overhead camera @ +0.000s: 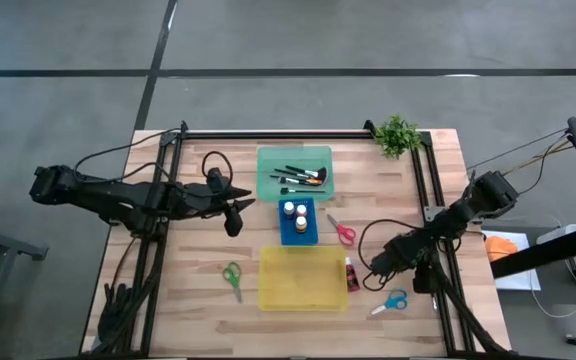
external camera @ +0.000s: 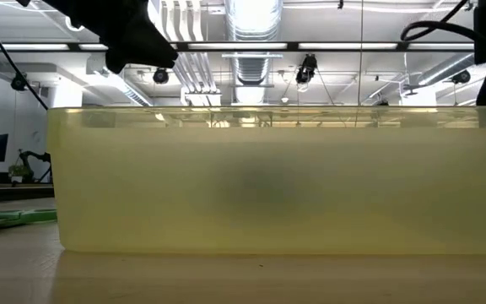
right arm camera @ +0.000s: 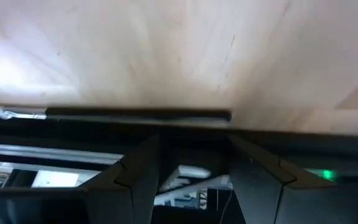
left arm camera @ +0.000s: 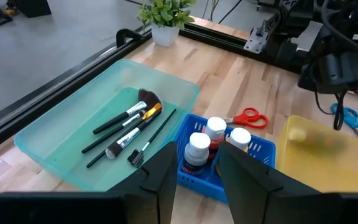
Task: Pick & Place Paint Supplies
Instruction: Put the black eyeshadow brush into the green bin
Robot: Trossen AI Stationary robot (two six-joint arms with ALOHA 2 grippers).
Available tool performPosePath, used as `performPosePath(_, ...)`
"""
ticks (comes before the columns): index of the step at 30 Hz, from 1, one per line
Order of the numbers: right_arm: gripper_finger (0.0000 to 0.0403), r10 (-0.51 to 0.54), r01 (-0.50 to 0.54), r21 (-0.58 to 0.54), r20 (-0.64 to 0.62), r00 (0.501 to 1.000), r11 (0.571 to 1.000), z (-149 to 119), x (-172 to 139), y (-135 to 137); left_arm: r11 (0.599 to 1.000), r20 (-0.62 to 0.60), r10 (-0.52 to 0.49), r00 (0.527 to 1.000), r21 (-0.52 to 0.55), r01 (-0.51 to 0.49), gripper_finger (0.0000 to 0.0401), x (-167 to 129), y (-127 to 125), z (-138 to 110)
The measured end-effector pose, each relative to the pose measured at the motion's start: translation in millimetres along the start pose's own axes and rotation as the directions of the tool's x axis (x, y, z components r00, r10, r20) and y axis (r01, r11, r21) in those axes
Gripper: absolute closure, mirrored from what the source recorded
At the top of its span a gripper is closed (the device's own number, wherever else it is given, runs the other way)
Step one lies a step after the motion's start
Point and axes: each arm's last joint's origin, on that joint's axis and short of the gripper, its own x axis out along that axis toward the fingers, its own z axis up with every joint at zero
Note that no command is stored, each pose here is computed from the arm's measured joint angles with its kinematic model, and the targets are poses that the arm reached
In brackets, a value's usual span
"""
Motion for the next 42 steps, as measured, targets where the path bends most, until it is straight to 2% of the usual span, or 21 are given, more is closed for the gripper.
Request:
performPosePath(8,0.0225,0.028,-0.029,0.007,0.031,0.999,1.0,1.9,8.3,-3.7,1.0,0.008,-0.003,1.0,-0.02,0.003,0.0275,-0.7,-0.4,2.3)
performPosePath(18,0.0225,0.059,-0.055,-0.026,0.213,0.975,0.998,5.4,-14.8,9.9,1.0,0.008,-0.002,1.0,-0.026,0.002,0.0275,-0.5,-0.2,2.2)
performPosePath(25,0.0225,0.073,-0.077,-0.006,0.389,0.918,0.997,-3.8,-35.8,14.0,1.0,0.004,0.003,1.0,-0.024,-0.003,0.0275,-0.1,0.6,1.7)
performPosePath(29,0.0225,0.085,-0.14,0.076,0.494,0.865,0.987,-16.3,-50.6,14.3,1.0,0.003,0.004,1.0,-0.021,-0.004,0.0275,-0.1,0.8,1.6)
performPosePath(32,0.0225,0.094,-0.265,0.227,0.567,0.818,0.937,-30.1,-58.6,10.4,1.0,0.003,0.004,1.0,-0.018,-0.004,0.0275,-0.1,0.8,1.6)
performPosePath(35,0.0225,0.156,-0.427,0.358,0.585,0.795,0.831,-42.4,-60.1,6.2,1.0,0.003,0.004,1.0,-0.018,-0.004,0.0275,-0.1,0.8,1.5)
performPosePath(38,0.0225,0.255,-0.514,0.453,0.517,0.817,0.729,-48.8,-54.4,3.8,1.0,0.002,0.004,1.0,0.0,-0.004,0.0275,-0.1,0.8,1.5)
performPosePath(40,0.0225,0.303,-0.521,0.486,0.459,0.835,0.701,-49.4,-49.6,3.0,1.0,0.003,0.007,1.0,0.012,-0.007,0.0275,0.3,1.6,1.7)
performPosePath(42,0.0225,0.331,-0.518,0.503,0.417,0.846,0.691,-48.7,-46.2,3.1,1.0,0.004,0.013,1.0,0.022,-0.014,0.0275,0.8,2.8,2.1)
